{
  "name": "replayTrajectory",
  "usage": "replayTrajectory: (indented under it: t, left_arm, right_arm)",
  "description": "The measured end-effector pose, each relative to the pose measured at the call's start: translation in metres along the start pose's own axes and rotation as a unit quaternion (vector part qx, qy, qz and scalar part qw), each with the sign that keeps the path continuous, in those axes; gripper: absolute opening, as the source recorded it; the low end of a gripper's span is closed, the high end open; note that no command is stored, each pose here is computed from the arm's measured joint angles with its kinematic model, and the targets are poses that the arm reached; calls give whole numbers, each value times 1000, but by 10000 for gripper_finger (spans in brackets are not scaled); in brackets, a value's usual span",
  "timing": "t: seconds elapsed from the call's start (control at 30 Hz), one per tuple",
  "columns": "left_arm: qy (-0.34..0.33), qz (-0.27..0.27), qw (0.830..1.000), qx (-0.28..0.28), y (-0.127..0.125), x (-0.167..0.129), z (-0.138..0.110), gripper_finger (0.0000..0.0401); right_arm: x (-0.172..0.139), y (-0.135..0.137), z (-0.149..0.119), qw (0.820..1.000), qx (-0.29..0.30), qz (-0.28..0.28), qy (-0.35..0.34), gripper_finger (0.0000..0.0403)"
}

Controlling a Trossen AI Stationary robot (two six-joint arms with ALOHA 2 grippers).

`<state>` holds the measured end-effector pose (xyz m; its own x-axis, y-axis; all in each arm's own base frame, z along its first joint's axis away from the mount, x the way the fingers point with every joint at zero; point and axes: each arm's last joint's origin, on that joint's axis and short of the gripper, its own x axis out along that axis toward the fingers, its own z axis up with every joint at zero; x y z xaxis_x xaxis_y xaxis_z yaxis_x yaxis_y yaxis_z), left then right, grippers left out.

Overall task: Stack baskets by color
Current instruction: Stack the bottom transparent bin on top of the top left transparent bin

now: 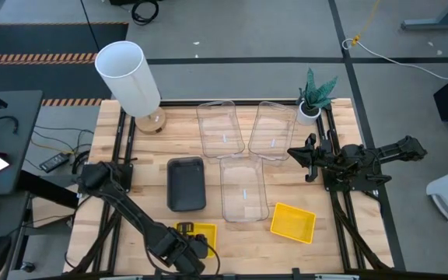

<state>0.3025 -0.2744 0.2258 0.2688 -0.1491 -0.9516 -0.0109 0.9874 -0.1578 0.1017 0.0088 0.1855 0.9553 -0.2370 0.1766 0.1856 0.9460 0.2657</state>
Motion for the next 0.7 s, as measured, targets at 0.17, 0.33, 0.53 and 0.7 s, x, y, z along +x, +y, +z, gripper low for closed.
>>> replayTrajectory:
  t: [0.17, 0.33, 0.53, 0.7]
  left_arm:
    - [-21, 16, 999, 26, 3, -3, 3, 207]
    - [-52, 56, 995, 57, 6, -3, 6, 191]
    - [-91, 136, 972, 170, 13, -4, 13, 165]
    - [-95, 209, 945, 233, 24, -5, 18, 150]
  right_arm:
    - [0, 0, 0, 1000, 0, 0, 0, 30]
    - [0, 0, 0, 1000, 0, 0, 0, 30]
    - [0, 0, 0, 1000, 0, 0, 0, 30]
    - [0, 0, 0, 1000, 4, 0, -1, 30]
